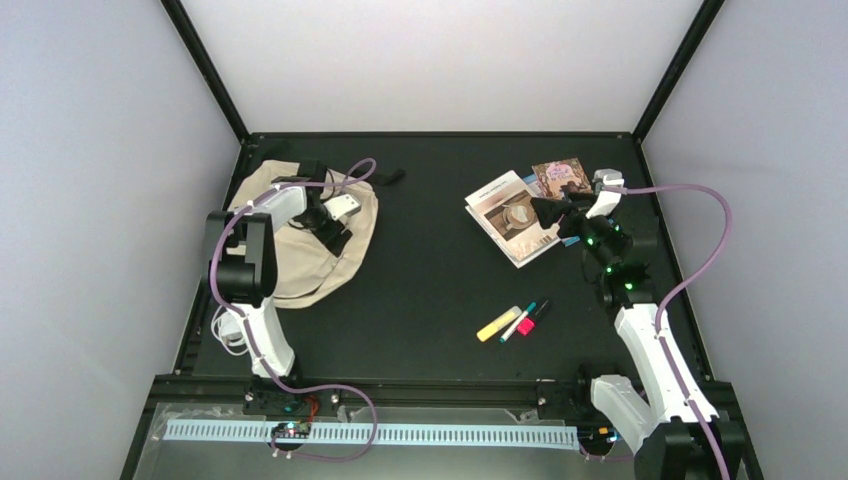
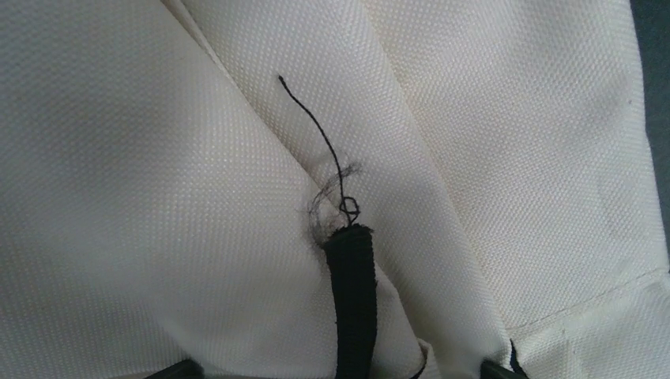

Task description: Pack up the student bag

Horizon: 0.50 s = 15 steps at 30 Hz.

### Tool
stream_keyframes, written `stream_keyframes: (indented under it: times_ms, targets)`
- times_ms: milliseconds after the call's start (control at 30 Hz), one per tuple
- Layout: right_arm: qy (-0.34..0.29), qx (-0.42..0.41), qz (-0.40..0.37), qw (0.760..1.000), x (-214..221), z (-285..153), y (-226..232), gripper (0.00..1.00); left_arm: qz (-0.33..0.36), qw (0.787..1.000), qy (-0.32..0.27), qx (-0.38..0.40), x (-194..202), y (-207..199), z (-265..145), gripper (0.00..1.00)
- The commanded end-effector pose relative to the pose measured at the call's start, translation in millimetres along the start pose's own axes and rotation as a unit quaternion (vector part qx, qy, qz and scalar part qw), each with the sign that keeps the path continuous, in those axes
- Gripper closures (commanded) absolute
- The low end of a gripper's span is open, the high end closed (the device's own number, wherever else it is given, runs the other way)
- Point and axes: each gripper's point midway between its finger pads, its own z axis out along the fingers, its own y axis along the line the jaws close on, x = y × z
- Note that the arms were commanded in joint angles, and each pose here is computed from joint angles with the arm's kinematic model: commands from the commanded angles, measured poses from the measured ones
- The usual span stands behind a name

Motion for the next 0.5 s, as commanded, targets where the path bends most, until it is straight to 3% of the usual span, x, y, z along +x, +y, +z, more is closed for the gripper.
stream_keyframes:
  times_ms: [0,67,100,133,333,467]
  targets:
    - [-0.007,-0.003,-0.004,1.000,-2,-4,3,0.00,0.017,0.998,0.052,0.010,28,-9,21,0.21]
    - [-0.010,-0.002,-0.003,1.000,-3,-3,3,0.00,0.021,0.998,0.065,-0.006,36,-6,25,0.61]
    - [-0.011,-0.003,-0.001,1.000,-4,-3,3,0.00,0.018,0.998,0.063,-0.008,35,-5,24,0.89]
    - [-0.012,-0.005,0.001,1.000,-4,-2,4,0.00,0.013,0.998,0.057,-0.011,33,-4,23,0.97]
    - [-0.010,-0.013,0.008,1.000,-8,0,7,0.00,0.005,0.999,-0.053,0.010,-16,-17,-25,0.99]
    - [-0.012,-0.013,0.003,1.000,-12,-4,10,0.00,0.048,0.992,-0.102,0.062,-47,-64,-62,0.99]
